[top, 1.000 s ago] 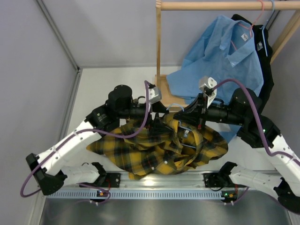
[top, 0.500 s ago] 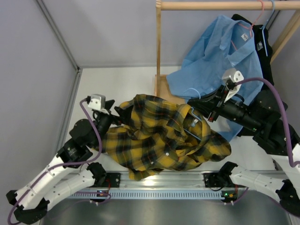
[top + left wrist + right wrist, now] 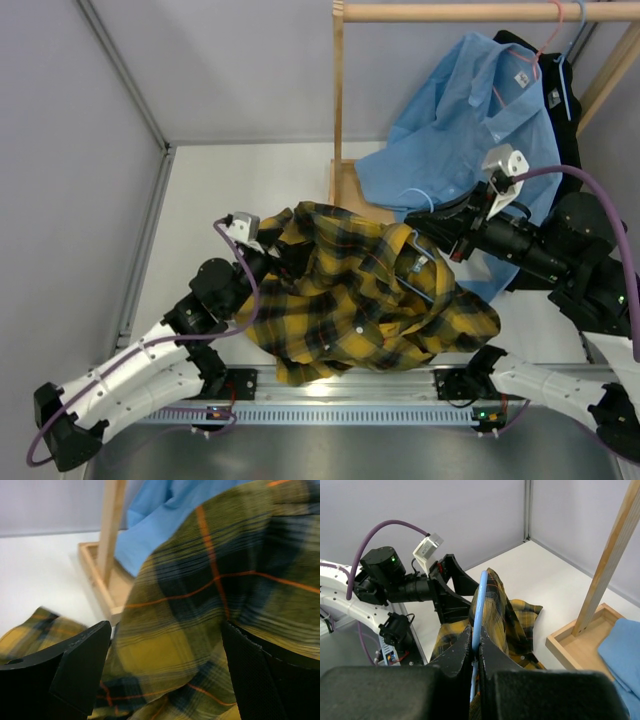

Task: Place the shirt on the hanger

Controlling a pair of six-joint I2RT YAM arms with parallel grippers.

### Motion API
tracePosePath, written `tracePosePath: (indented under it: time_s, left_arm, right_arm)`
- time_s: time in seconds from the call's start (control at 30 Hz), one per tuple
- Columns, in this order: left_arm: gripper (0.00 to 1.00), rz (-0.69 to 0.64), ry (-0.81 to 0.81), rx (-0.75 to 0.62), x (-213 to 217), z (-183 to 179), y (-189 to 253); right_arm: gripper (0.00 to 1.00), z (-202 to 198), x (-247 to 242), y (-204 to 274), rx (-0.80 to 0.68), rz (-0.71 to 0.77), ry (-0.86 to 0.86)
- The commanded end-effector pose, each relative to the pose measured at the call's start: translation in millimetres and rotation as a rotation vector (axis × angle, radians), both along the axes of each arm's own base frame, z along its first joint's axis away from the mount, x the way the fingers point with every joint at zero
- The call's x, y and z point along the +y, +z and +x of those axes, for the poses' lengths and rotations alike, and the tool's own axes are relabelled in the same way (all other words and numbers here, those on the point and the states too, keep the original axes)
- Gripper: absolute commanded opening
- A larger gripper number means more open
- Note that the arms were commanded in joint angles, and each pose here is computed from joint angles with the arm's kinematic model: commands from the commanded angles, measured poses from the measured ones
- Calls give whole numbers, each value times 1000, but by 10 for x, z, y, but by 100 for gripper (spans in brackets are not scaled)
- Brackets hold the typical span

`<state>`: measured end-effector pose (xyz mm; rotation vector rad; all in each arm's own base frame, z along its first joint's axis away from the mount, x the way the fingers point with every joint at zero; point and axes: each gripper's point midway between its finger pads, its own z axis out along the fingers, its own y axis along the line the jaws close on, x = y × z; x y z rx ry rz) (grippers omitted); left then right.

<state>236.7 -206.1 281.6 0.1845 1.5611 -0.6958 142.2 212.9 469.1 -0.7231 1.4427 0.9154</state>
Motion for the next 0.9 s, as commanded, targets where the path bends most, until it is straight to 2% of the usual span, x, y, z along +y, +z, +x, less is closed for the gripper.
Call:
tracePosePath:
  time_s: [0.0, 0.1, 0.17, 0.2, 0.27, 0.3, 0.33, 0.43, 0.5, 0.77, 0.87]
  left_arm:
    - [95, -141, -188, -148, -288, -189, 449]
    - [90, -122, -320, -180, -492, -316, 411]
    - [84, -103, -339, -175, -559, -298, 362]
    - [75, -90, -329, -174, -563, -266, 339]
    - [64, -68, -306, -156, -577, -193, 263]
    - [32, -56, -288, -155, -566, -158, 243]
    - [21, -48, -280, -146, -566, -139, 204]
    - [0, -48, -233, -128, -504, -83, 140]
    - [0, -50, -195, -106, -445, -48, 75]
    - [0, -88, 327, 55, 386, 347, -95]
    - [0, -73, 408, 114, 496, 419, -155]
  right_arm:
    - [0, -38, -20, 182, -44, 41, 10]
    - [0, -76, 35, 149, -41, 32, 50]
    - [0, -101, 53, 155, -47, 31, 69]
    - [0, -110, 52, 158, -50, 32, 72]
    - [0, -106, 50, 158, -52, 30, 71]
    - [0, -101, 45, 156, -56, 28, 67]
    - [0, -86, 34, 145, -56, 27, 57]
    - [0, -20, 10, 73, -53, 12, 20]
    - [0, 33, -15, 38, -50, 7, -11]
    - [0, -30, -109, -15, -63, 30, -27]
    - [0, -66, -162, -8, -71, 41, -34]
